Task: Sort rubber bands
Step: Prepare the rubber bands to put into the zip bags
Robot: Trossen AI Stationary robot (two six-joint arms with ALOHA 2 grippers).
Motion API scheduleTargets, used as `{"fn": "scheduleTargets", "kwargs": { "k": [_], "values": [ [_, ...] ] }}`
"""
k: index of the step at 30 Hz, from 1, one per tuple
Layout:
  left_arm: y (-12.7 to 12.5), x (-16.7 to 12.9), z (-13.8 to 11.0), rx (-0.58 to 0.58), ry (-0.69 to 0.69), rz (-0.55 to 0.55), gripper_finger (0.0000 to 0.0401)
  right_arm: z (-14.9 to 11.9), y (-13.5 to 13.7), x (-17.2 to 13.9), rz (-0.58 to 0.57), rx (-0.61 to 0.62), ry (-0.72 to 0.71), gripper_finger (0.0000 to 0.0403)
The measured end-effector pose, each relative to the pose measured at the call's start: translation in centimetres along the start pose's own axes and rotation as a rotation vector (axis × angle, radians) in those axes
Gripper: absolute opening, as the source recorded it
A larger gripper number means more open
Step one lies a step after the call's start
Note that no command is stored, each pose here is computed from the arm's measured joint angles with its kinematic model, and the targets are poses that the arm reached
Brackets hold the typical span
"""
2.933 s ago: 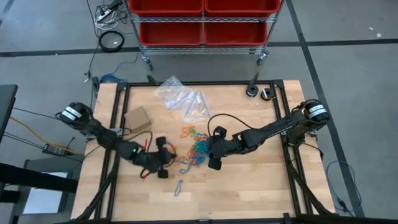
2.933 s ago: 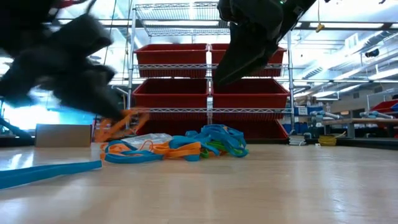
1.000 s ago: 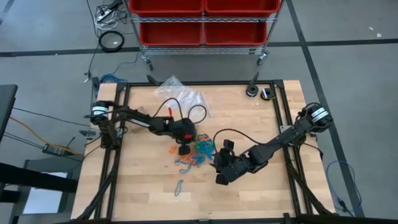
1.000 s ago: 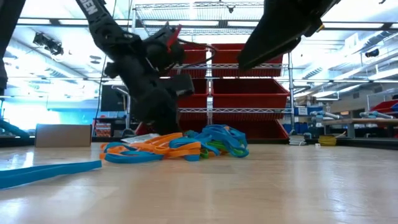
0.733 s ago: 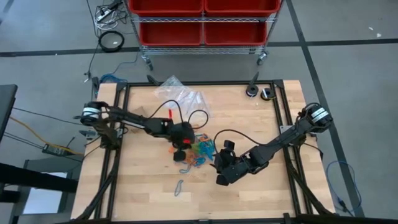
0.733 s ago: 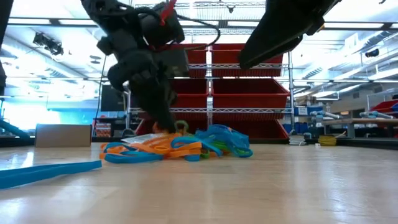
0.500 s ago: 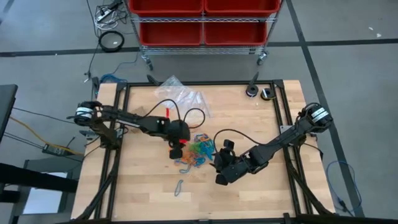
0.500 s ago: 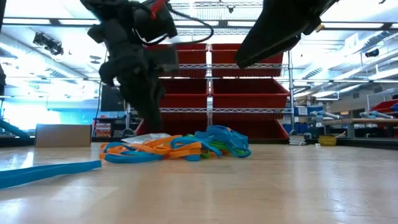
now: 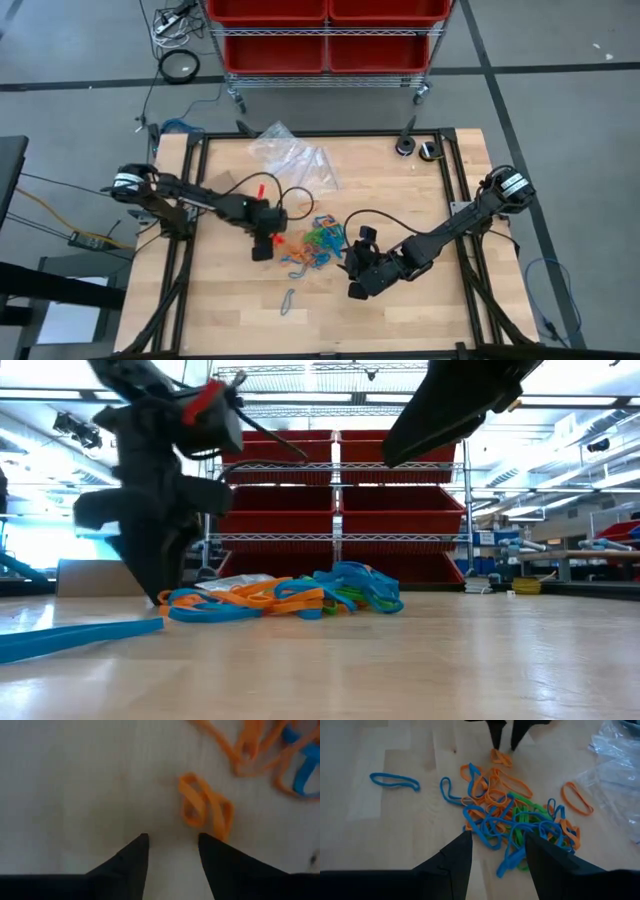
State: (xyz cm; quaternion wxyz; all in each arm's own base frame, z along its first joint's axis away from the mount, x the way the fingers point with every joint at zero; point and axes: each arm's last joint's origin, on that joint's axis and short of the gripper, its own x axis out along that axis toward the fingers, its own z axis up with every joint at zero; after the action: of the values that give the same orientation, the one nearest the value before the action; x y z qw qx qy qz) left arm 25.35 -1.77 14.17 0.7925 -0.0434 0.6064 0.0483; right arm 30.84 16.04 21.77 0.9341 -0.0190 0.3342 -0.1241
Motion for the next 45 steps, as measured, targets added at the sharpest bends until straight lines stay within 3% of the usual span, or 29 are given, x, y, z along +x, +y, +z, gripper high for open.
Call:
{"fn": "scheduleTargets", "kwargs": {
  "k": [6, 12, 14, 16, 18, 20, 27, 32, 36, 39, 45],
  "values": [
    [-1.5, 1.3, -0.8, -0.006, -0.157, -0.005, 0.0126, 0.0, 0.0, 0.0, 0.000, -0.015, -0.003, 0.0168],
    [-2.3, 0.5, 2.1, 0.023, -0.474, -0.099, 0.0041, 0.2, -0.2, 0.2, -0.007, -0.005, -0.011, 0.0168],
    [-2.0, 0.3, 2.3, 0.018, -0.474, -0.081, 0.0020, 0.3, -0.2, 0.2, -0.005, 0.000, -0.017, 0.0168],
    [-1.6, 0.4, 1.9, 0.030, -0.374, 0.018, 0.0011, 0.3, -0.2, 0.2, -0.003, 0.004, -0.021, 0.0168],
    [-1.4, 0.0, 1.5, 0.054, -0.284, 0.124, 0.0017, 0.3, -0.1, 0.2, -0.001, 0.004, -0.022, 0.0168],
    [-1.5, -0.6, 0.8, 0.071, -0.229, 0.163, 0.0040, 0.3, -0.1, 0.1, 0.000, 0.002, -0.021, 0.0168],
    [-3.3, -3.7, 0.5, 0.044, -0.363, 0.081, 0.0169, 0.5, -0.4, 0.4, -0.009, -0.013, -0.025, 0.0168],
    [-4.7, -4.3, 0.0, 0.008, -0.362, -0.044, 0.0227, 0.7, -0.6, 0.6, -0.008, -0.015, -0.031, 0.0168],
    [-7.0, -4.1, -1.3, -0.017, -0.320, -0.137, 0.0239, 0.7, -0.5, 0.5, -0.003, -0.024, -0.030, 0.0168],
    [-10.0, -4.3, -2.8, 0.013, -0.381, -0.206, 0.0229, 0.7, -0.5, 0.5, -0.002, -0.025, -0.030, 0.0168],
    [-15.1, -4.0, -6.0, 0.070, -0.498, -0.245, 0.0200, 0.8, -0.5, 0.5, 0.001, -0.041, -0.039, 0.0168]
  ]
}}
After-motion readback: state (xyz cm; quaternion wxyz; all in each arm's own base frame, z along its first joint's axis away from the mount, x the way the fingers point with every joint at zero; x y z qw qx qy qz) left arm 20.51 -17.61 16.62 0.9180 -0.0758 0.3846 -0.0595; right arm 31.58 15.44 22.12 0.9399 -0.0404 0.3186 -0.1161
